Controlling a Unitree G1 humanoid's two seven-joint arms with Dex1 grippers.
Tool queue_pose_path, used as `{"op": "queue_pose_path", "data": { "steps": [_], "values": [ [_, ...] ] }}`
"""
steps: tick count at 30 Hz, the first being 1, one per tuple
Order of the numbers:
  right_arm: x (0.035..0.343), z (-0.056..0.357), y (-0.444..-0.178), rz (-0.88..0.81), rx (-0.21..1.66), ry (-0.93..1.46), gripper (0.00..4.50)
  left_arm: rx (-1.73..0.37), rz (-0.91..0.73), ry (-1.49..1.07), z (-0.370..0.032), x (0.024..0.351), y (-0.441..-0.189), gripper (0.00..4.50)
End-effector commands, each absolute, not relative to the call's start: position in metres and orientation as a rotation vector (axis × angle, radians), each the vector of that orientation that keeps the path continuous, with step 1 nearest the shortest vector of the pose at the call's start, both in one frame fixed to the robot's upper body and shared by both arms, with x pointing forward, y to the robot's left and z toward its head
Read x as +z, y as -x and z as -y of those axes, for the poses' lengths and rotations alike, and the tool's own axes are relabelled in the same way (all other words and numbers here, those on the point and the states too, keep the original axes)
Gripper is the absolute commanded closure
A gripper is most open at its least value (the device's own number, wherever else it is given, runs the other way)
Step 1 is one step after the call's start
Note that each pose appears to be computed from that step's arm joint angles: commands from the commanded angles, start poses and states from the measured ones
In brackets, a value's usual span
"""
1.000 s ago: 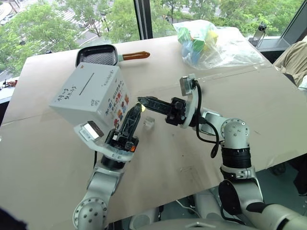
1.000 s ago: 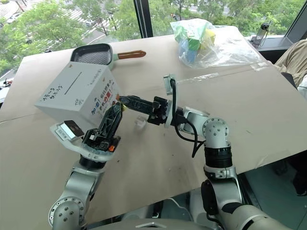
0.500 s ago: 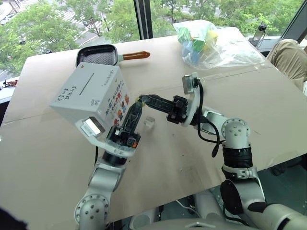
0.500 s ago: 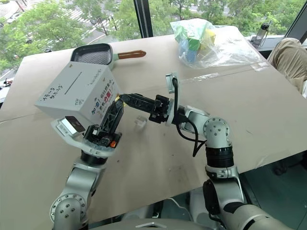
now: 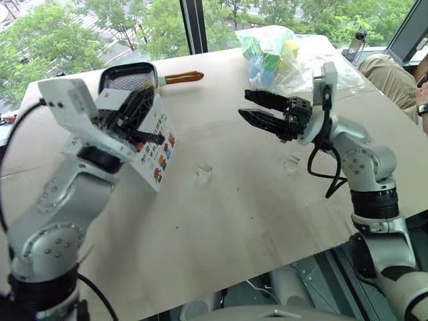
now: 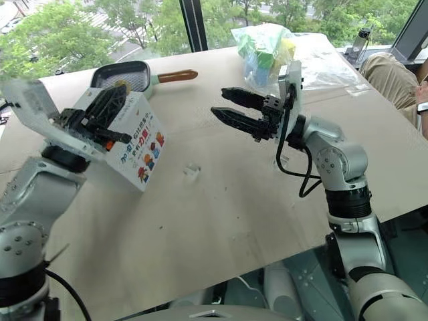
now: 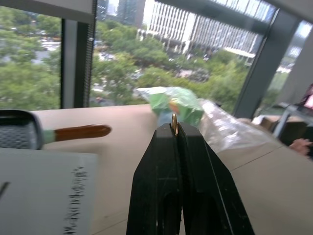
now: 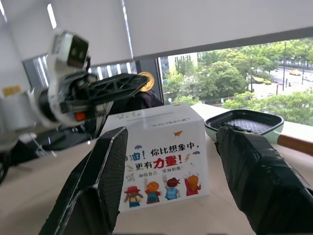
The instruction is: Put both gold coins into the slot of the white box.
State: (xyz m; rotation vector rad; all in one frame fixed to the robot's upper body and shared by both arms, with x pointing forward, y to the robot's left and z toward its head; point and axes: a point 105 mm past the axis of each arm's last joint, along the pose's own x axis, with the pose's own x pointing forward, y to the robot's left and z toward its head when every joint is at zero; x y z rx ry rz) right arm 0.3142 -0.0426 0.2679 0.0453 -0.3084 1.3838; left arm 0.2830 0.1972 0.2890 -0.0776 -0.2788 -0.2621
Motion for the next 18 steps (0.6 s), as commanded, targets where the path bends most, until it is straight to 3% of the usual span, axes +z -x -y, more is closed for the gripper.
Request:
{"op": "queue_pose_path", "data": {
  "steps": [1, 12, 18],
  "values": [
    [0.28, 0.04, -0.308, 0.381, 1.418, 0.028, 1.4, -0.2, 0.282, 0.011, -0.205, 0.301, -0.281, 4.5],
    [0.282, 0.037, -0.309, 0.343, 1.435, 0.069, 1.4, 0.006, 0.064, -0.118, -0.26, 0.286, -0.283, 4.5],
    [0.282, 0.038, -0.31, 0.336, 1.427, 0.063, 1.4, 0.011, -0.019, -0.133, -0.266, 0.267, -0.283, 4.5]
  ]
}}
